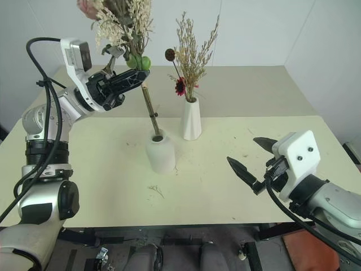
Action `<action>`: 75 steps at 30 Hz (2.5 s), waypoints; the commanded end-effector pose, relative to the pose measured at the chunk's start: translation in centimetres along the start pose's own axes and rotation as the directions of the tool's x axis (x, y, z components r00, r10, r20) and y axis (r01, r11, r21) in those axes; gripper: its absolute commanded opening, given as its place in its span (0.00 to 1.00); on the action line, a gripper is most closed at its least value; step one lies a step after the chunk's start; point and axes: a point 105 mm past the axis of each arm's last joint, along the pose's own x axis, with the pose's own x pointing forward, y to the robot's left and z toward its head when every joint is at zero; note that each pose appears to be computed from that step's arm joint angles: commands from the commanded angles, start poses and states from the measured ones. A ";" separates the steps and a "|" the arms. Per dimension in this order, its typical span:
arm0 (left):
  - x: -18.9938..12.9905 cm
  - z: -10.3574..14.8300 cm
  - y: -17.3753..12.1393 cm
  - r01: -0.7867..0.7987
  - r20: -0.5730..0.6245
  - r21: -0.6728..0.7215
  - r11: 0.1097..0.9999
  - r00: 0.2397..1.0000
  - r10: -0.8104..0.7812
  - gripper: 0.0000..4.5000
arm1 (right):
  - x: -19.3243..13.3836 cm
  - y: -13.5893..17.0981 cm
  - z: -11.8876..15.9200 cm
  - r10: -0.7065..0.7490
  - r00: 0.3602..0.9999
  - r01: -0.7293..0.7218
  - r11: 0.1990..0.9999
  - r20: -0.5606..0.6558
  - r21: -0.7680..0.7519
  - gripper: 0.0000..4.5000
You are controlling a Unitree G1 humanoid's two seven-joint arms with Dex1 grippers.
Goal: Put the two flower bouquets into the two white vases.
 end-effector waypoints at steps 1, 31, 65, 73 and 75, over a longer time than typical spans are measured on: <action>0.1 0.2 -0.6 0.023 -0.027 0.067 0.997 0.999 -0.022 0.03 | 0.1 0.0 0.9 0.004 0.999 -0.003 0.999 0.038 -0.040 1.00; -1.0 -4.9 -0.8 0.084 -0.104 0.094 0.992 0.992 -0.074 0.24 | 0.3 -0.1 1.6 0.054 0.998 -0.051 0.996 0.043 -0.069 1.00; -12.5 -2.1 -5.0 -0.096 -0.424 0.286 0.953 0.880 0.216 0.99 | -3.9 -3.9 0.7 0.113 0.990 -0.124 0.984 -0.089 -0.130 1.00; -11.1 -2.7 -5.3 -0.053 -0.434 0.228 0.972 0.888 0.150 0.99 | -4.2 -4.0 0.2 0.099 0.990 -0.113 0.983 -0.100 -0.146 1.00; -10.8 -2.7 -5.3 -0.043 -0.437 0.224 0.974 0.889 0.140 0.99 | -4.3 -4.0 0.1 0.096 0.990 -0.110 0.982 -0.101 -0.150 1.00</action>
